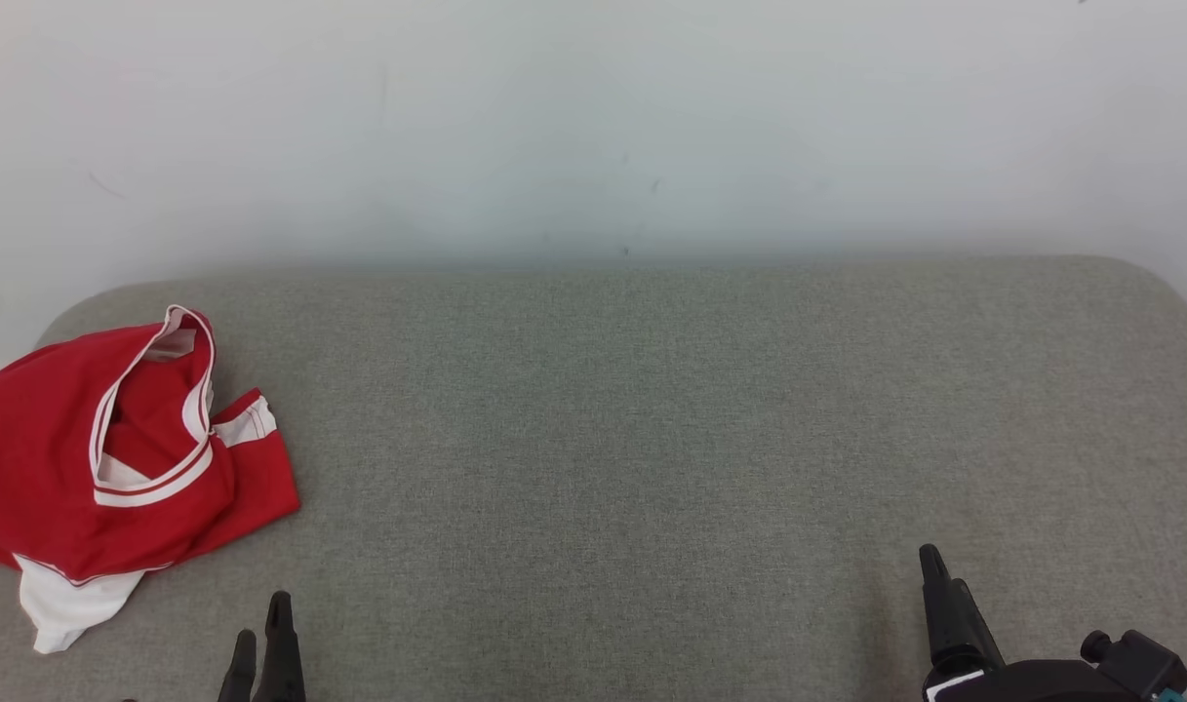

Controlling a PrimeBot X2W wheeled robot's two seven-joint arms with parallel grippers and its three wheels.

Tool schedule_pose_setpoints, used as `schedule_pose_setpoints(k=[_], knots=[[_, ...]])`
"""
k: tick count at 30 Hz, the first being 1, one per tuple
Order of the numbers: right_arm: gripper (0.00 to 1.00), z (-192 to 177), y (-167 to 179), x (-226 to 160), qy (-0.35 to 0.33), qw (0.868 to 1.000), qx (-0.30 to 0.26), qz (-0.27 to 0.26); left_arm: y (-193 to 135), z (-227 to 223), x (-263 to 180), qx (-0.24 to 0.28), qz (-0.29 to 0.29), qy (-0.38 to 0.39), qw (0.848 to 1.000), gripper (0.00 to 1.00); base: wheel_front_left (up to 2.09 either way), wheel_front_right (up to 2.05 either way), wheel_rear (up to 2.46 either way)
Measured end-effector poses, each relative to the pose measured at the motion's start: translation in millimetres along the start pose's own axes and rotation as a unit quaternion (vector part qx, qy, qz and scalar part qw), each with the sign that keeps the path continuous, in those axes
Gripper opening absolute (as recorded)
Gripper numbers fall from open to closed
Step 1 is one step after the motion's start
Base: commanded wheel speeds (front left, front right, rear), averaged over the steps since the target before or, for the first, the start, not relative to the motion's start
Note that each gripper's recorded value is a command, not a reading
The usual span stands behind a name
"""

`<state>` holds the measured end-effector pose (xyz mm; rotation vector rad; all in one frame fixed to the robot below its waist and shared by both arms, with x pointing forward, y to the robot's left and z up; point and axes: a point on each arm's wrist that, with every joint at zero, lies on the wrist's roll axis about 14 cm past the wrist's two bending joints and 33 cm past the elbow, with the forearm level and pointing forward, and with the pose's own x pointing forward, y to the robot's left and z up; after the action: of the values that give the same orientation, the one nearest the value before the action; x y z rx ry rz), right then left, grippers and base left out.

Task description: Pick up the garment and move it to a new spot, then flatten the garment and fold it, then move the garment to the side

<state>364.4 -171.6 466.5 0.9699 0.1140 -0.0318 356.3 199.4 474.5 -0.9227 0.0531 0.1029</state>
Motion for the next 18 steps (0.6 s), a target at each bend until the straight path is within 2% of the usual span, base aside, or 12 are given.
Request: schedule_pose_setpoints(k=[18], knots=[[1.0, -14, -4, -6, 0.021, 0.991, -0.131, 0.006, -9, -1, -8, 0.145, -0.025, -0.007, 0.989, 1.0, 0.0, 0.0, 0.0]])
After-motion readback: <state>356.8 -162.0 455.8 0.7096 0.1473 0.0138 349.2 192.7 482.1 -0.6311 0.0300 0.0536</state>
